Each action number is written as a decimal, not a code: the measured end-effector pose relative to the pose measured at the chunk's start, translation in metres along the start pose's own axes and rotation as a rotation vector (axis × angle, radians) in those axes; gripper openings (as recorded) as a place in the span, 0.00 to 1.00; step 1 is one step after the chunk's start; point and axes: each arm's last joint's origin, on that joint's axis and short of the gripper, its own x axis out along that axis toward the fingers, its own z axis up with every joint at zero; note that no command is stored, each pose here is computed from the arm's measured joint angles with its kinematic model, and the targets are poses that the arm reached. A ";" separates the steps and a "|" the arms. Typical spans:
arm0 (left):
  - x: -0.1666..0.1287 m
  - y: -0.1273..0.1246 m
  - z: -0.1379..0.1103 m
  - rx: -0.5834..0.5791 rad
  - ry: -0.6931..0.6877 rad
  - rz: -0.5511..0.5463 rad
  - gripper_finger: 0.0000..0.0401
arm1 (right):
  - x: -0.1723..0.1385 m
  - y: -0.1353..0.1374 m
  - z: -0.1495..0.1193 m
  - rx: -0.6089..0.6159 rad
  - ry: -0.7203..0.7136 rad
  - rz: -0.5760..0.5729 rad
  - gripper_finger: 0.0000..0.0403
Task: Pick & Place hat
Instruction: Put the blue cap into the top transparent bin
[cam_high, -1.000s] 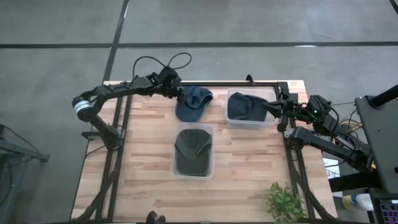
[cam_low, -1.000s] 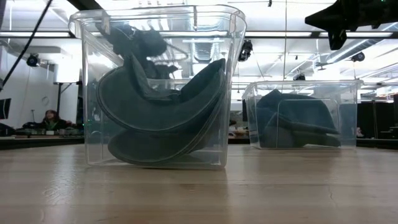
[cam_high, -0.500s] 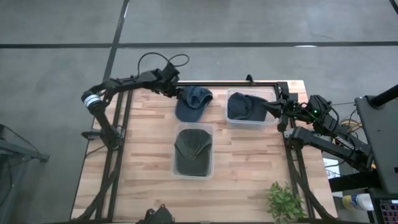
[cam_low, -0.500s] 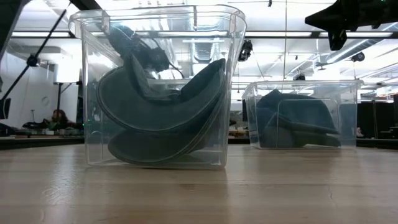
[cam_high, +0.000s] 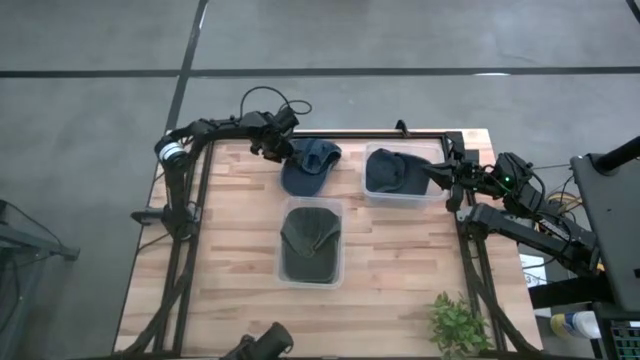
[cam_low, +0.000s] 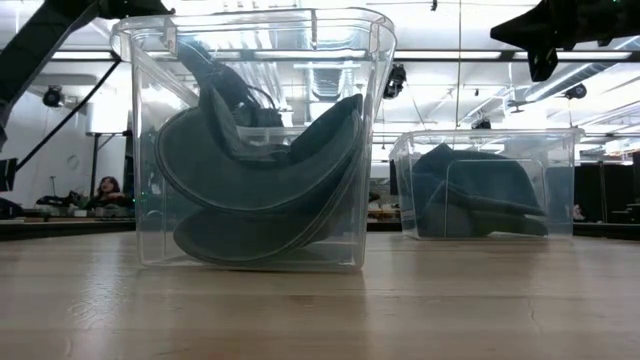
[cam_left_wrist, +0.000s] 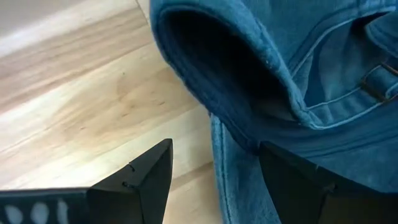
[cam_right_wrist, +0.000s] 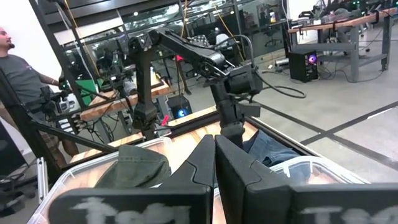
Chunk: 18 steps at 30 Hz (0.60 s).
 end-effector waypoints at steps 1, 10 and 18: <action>0.001 0.000 0.000 -0.002 0.004 0.000 0.58 | 0.000 0.000 0.000 0.000 0.000 0.000 0.02; 0.006 0.001 -0.002 0.008 0.014 -0.001 0.58 | 0.000 0.000 0.000 0.000 0.000 0.000 0.02; 0.006 -0.001 -0.002 0.018 0.025 -0.063 0.54 | 0.000 0.000 0.000 0.000 0.001 -0.001 0.02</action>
